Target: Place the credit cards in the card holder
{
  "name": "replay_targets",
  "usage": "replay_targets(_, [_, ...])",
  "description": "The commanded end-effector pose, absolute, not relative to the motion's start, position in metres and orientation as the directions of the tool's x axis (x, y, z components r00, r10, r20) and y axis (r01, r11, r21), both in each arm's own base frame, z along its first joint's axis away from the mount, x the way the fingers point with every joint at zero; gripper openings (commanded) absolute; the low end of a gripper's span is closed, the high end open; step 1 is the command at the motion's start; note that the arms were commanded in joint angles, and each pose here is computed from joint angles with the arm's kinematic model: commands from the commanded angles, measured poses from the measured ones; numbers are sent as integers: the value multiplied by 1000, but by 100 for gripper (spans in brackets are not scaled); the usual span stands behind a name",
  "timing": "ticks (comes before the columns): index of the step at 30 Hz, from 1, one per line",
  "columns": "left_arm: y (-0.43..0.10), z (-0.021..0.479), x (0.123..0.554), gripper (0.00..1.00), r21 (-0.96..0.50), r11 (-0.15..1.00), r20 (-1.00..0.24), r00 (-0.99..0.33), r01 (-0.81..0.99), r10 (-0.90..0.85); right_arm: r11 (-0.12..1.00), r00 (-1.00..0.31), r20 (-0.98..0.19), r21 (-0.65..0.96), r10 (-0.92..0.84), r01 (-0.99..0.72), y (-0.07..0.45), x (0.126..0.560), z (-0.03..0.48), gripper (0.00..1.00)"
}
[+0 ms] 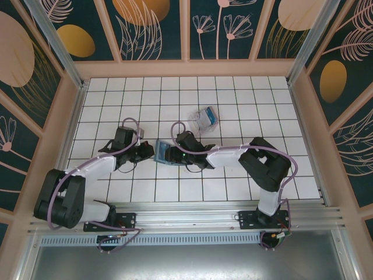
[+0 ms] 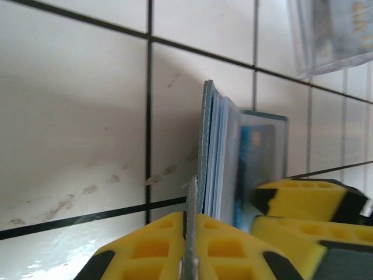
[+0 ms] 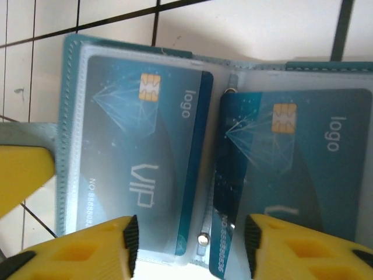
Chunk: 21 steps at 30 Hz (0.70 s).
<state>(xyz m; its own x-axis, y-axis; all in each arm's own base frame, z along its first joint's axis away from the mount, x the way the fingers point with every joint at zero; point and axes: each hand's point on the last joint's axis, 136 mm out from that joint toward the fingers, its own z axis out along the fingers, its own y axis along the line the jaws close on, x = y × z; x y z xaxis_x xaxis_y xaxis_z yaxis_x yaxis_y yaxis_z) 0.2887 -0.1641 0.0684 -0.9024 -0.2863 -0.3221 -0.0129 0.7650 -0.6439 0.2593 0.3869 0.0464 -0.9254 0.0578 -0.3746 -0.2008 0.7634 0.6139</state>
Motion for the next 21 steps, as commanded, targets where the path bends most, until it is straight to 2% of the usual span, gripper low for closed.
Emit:
replay_targets(1, [-173,97,293,0,-691,722,-334,-891,11,-307,734,-916,-400,632,35,-249,398,263,66,60])
replay_targets(7, [-173,97,292,0,-696,718,-325,-894,5,-309,664,-924,-381,700,36,-263,412,259,74,64])
replay_targets(16, [-174,87,290,0,-693,721,-309,-902,-4,-303,674,-925,-371,703,76,-227,397,275,68,61])
replay_targets(21, [-173,86,290,0,-693,721,-309,-901,-5,-303,667,-921,-387,698,42,-263,407,278,75,61])
